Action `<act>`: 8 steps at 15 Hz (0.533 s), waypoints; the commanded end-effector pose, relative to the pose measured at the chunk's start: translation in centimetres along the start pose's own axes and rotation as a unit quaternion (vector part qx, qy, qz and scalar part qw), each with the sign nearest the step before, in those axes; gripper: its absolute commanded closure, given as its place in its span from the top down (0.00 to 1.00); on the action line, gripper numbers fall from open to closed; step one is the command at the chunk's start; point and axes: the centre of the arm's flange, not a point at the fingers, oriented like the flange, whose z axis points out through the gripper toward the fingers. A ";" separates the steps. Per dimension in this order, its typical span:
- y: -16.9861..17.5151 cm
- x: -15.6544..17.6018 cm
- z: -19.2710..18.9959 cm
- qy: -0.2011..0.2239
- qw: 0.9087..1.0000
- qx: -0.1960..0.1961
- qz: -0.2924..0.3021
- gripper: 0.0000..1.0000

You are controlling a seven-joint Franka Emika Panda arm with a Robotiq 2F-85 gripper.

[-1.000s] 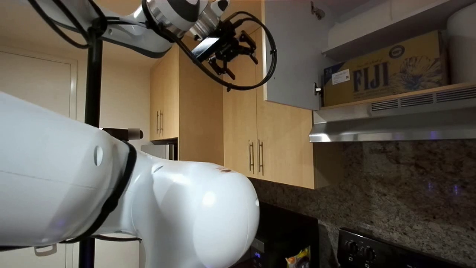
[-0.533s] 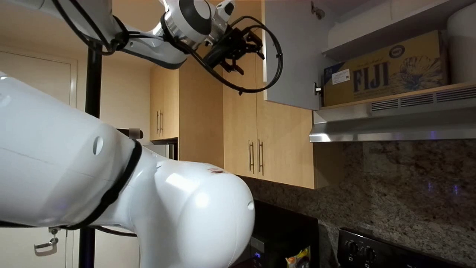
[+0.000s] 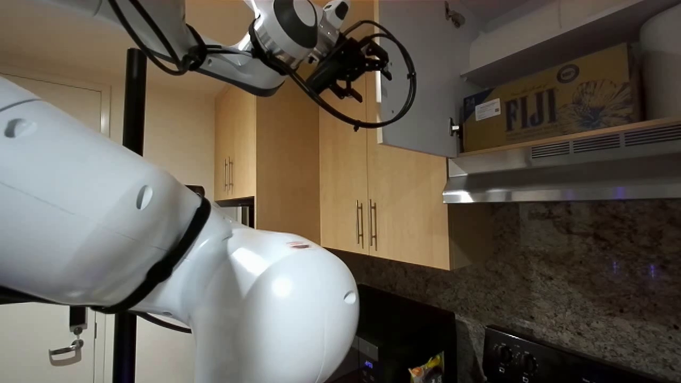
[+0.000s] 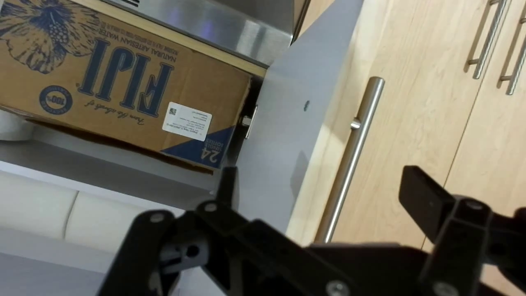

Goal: Close the left cabinet door

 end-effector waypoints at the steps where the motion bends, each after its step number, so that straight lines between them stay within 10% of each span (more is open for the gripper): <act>1: 1.0 0.9 1.4 -0.007 1.000 0.003 0.013 1.00; 8: 3.5 1.1 3.7 -0.034 0.999 0.012 0.034 1.00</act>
